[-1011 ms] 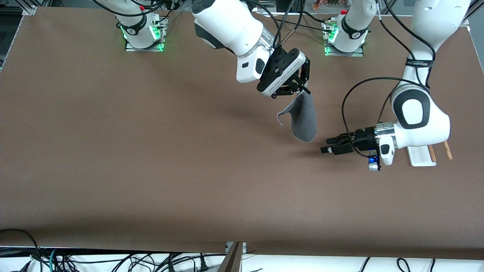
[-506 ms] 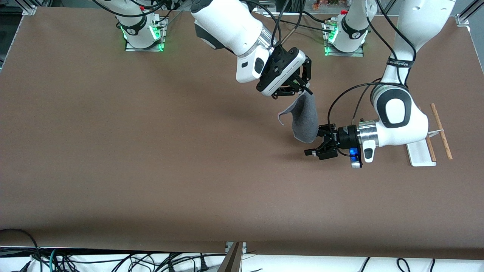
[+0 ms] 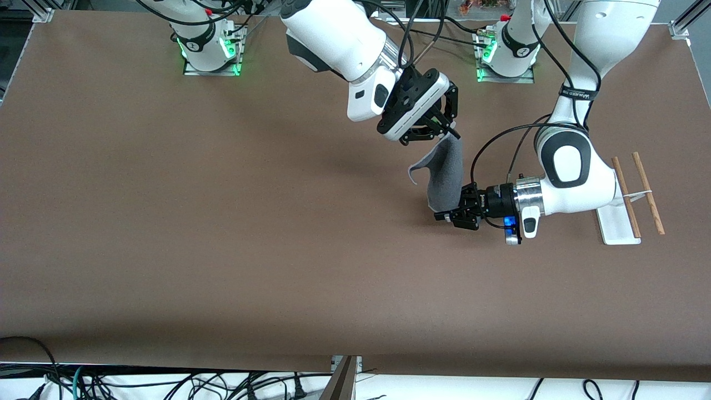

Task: Pass towel and hang on rack
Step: 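Close the left gripper on the hanging towel edge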

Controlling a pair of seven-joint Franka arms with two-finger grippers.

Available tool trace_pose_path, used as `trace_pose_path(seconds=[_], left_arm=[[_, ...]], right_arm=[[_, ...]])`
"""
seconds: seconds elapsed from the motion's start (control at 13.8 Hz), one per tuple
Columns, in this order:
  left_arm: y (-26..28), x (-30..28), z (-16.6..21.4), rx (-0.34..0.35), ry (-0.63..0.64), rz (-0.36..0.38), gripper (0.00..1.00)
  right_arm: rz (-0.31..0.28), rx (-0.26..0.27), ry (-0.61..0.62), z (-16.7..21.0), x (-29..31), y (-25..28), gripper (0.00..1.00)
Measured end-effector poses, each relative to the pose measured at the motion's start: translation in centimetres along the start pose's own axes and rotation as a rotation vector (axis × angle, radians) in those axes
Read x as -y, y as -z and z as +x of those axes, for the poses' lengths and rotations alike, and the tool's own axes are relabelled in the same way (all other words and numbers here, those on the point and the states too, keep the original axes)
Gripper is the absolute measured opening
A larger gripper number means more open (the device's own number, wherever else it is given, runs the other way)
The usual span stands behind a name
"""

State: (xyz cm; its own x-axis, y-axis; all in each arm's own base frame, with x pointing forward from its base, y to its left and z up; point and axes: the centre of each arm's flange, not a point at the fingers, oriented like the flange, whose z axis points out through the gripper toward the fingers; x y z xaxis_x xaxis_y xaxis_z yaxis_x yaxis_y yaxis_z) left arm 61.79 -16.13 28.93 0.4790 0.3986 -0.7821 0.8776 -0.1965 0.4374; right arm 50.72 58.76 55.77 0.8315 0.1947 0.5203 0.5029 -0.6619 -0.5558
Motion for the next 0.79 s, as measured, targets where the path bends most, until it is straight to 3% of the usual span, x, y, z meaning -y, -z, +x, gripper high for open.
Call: trace_pose_path(seconds=[0.22, 0.51, 0.72, 0.79], left_arm=[[-0.3, 0.1, -0.6, 0.041, -0.005, 0.022, 0.02], [1.5, -0.5, -1.7, 0.002, -0.064, 0.067, 0.02], [6.2, -1.8, -3.4, -0.091, -0.164, 0.129, 0.02], [7.7, -2.3, -4.3, -0.125, -0.204, 0.153, 0.02]], right_arm=[[0.000, 0.000, 0.000, 0.0, 0.0, 0.0, 0.02], [0.000, 0.000, 0.000, 0.0, 0.0, 0.0, 0.02], [0.000, 0.001, -0.001, 0.0, -0.1, -0.1, 0.02], [0.000, 0.002, -0.002, -0.1, -0.1, -0.1, 0.07]])
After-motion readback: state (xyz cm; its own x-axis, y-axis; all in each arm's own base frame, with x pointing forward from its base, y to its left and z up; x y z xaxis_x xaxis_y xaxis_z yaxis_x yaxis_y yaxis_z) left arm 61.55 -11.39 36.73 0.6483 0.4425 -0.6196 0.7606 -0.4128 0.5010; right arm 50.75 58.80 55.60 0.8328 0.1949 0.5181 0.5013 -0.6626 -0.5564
